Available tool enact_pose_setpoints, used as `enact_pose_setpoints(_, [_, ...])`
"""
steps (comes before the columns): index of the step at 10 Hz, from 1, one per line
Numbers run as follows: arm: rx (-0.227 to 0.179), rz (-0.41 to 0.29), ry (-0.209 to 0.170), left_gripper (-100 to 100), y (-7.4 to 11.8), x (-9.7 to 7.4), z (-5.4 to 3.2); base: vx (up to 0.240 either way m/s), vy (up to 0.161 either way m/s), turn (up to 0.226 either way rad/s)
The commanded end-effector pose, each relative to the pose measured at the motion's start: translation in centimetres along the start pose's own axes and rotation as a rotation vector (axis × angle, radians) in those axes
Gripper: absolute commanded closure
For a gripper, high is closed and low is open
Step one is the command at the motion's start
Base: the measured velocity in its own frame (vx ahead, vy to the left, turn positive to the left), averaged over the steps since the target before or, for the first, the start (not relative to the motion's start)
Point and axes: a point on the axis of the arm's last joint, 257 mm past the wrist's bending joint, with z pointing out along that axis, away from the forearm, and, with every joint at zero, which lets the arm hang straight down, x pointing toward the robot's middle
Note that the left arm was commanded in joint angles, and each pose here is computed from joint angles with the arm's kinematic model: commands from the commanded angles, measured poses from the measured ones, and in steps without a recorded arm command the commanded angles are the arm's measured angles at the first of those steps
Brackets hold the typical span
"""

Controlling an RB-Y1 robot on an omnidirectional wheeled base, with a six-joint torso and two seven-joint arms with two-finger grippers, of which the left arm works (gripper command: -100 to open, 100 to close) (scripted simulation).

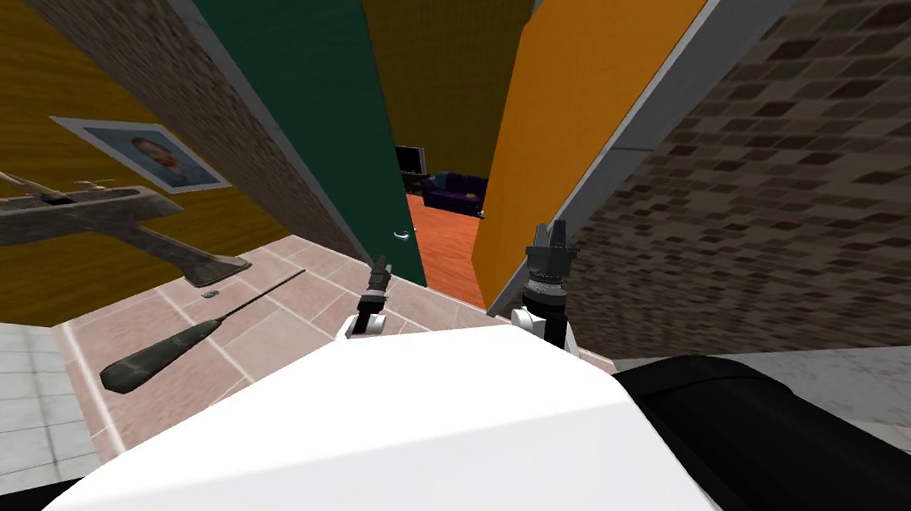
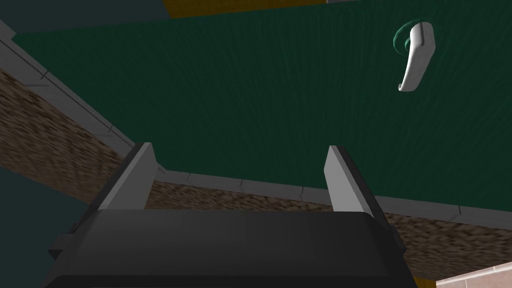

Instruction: Push the door open

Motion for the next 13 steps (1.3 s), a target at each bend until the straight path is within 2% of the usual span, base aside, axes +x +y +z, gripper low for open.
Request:
enact_pose_setpoints(1, [-0.014, -0.01, 0.01, -100, 0.9, 0.4, 0.04, 0.071, 0.086, -0.055])
enact_pose_setpoints(13, [-0.121, -0.074, 0.081, -100, 7.4, 2.6, -1.23, 0.074, 0.097, -0.067])
